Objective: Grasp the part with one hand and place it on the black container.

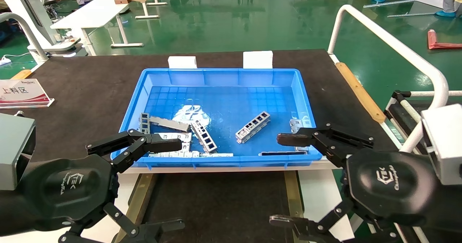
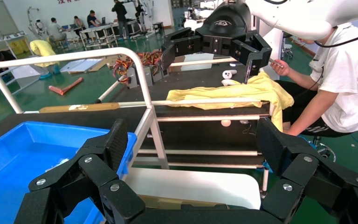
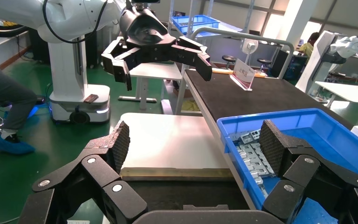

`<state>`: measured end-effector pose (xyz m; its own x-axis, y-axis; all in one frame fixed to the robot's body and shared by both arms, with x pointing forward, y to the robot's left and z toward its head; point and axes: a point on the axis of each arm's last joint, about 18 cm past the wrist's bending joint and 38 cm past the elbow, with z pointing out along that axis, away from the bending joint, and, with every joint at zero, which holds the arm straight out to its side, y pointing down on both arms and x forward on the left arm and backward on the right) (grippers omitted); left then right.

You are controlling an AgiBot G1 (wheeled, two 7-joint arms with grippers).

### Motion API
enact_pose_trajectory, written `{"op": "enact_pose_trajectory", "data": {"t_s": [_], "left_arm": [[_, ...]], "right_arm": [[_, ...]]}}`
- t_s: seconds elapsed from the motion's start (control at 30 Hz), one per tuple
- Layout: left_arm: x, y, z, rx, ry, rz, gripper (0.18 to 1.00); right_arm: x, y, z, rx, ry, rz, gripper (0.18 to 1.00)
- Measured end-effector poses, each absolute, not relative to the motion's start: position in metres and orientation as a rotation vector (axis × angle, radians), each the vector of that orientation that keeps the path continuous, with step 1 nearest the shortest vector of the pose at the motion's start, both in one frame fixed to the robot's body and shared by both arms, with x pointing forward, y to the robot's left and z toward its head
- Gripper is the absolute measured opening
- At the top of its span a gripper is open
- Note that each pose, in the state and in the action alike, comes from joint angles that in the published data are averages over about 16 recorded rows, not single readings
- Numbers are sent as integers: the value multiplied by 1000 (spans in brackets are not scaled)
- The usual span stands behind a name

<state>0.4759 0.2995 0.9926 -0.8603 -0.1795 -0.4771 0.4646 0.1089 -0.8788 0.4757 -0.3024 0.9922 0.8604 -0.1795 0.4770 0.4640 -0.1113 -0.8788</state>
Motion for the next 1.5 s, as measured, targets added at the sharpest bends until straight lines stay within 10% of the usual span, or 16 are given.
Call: {"op": "enact_pose_trajectory", "data": {"t_s": [0.8,1.5], "left_arm": [[495,287,988,249,1940,-1766,1001],[617,231,999,-16,1941,-1660,1001]], "right_arm": [[476,-302,992,-1594,-229,-553,1001],[476,-302,992,-1594,-229,-553,1001]]}}
